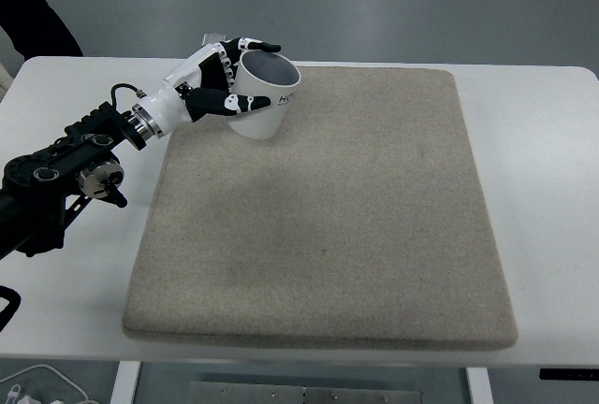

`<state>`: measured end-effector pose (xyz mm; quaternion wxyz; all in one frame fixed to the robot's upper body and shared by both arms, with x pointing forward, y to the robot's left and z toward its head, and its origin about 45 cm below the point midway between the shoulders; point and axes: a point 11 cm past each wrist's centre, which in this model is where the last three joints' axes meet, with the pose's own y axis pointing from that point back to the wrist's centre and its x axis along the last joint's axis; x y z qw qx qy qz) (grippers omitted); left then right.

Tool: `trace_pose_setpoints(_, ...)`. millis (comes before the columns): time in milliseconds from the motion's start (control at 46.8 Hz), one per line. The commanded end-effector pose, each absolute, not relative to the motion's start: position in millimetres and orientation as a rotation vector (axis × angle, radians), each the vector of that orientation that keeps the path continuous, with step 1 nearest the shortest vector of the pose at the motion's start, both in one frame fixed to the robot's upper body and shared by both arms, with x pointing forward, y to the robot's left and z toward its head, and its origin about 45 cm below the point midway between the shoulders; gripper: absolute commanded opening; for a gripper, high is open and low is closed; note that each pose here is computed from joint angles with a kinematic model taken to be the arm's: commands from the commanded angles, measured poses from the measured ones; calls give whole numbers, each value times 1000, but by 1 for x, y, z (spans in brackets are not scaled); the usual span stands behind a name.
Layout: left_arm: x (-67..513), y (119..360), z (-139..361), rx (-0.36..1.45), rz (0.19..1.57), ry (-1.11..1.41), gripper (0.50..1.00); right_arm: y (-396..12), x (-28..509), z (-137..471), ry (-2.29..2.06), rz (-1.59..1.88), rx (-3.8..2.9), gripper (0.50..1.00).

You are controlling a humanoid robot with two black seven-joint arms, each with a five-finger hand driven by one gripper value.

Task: Flip white cup upright
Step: 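Lower the upright cup onto the pad with the left hand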

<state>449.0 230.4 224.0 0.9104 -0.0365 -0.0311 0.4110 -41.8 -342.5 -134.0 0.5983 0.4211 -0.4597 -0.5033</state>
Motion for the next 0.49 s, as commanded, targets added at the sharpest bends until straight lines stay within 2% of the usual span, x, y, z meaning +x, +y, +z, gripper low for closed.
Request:
trace_pose_setpoints(0, 446, 230, 218, -46, 836, -73, 500, -342, -42, -134, -1067, -1167, 977, 930)
trace_pose_setpoints(320, 448, 244, 206, -6, 883, -71, 500, -342, -42, -134, -1067, -1167, 977, 930)
trace_pose_setpoints(470, 448, 242, 203, -3, 888, -70, 500, -342, -42, -134, -1066, -1168, 976, 930)
